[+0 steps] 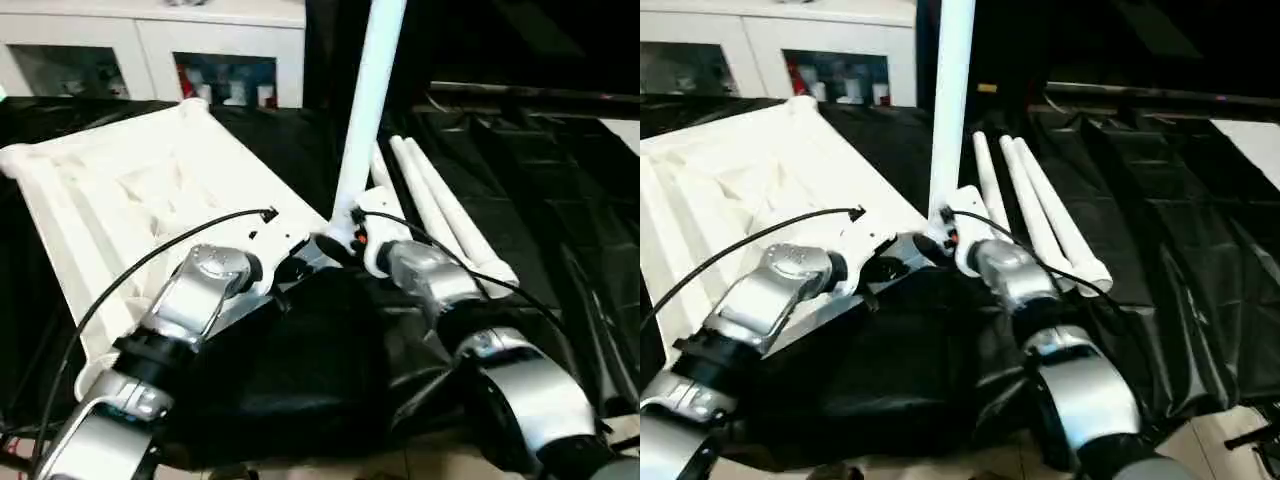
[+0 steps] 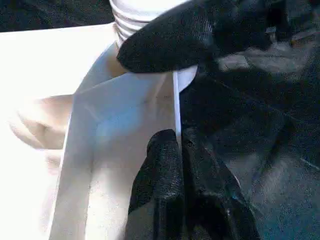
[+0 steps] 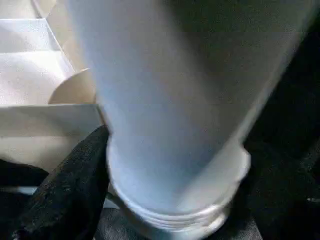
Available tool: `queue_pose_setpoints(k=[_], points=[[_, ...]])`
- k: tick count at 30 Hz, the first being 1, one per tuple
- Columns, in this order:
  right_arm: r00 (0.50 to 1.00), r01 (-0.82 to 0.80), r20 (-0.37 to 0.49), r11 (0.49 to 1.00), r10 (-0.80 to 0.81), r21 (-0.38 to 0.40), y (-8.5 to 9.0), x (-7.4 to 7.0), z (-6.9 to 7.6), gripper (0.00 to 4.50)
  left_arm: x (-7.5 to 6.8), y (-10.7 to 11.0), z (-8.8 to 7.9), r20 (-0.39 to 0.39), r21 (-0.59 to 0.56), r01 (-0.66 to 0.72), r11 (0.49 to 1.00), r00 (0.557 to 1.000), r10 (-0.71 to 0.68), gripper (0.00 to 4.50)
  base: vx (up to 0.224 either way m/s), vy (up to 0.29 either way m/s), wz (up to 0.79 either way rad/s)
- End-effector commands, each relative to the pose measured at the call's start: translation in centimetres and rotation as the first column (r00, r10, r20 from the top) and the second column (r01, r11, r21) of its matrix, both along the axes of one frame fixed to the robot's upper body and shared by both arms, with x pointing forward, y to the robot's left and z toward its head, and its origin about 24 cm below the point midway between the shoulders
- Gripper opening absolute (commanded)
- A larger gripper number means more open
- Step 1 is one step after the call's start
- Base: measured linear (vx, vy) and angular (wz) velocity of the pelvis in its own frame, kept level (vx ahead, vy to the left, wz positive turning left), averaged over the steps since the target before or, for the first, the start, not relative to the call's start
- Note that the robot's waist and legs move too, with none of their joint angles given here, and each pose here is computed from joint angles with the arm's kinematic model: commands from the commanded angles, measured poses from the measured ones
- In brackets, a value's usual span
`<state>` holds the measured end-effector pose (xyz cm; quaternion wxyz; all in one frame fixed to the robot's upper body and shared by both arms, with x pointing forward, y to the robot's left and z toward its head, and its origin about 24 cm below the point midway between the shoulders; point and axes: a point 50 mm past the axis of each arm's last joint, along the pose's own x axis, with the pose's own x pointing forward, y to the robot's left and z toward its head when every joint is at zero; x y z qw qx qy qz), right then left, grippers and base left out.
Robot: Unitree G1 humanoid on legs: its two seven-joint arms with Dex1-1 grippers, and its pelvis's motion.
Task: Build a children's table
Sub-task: Rotate leg to tighten
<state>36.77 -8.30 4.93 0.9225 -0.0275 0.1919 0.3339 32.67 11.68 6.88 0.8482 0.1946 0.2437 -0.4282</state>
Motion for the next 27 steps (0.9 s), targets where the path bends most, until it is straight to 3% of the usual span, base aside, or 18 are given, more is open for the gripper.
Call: queue_pose_setpoints(k=[1, 7, 10, 20, 27], points=[[1.0, -0.023, 0.01, 0.999, 0.023, -0.026, -1.1, -0.1, 0.1, 3.81, -0.8, -1.4, 0.5, 0.01, -0.038, 0.121, 0.992, 0.993, -0.12, 0.0, 0.0, 0.0, 0.0], [0.989, -0.142, 0.053, 0.988, 0.139, 0.058, -2.4, -0.7, 1.0, 3.81, -1.3, -0.9, 0.4, 0.006, -0.037, 0.172, 0.984, 0.985, -0.172, 0.0, 0.0, 0.0, 0.0], [0.974, -0.218, 0.058, 0.976, 0.217, 0.02, -3.2, -1.3, 0.9, 3.81, -1.7, -0.6, 0.3, 0.002, -0.035, 0.222, 0.975, 0.975, -0.222, 0.0, 0.0, 0.0, 0.0], [0.938, -0.338, 0.061, 0.94, 0.34, -0.034, -3.6, -2.3, 0.7, 3.81, -3.3, -0.2, 0.2, -0.02, -0.053, 0.357, 0.933, 0.933, -0.359, 0.0, 0.0, 0.0, 0.0], [0.921, -0.383, 0.054, 0.923, 0.385, -0.04, -3.5, -2.9, 0.3, 3.25, -4.0, 0.5, -0.3, -0.039, -0.039, 0.382, 0.923, 0.923, -0.384, 0.0, 0.0, 0.0, 0.0]])
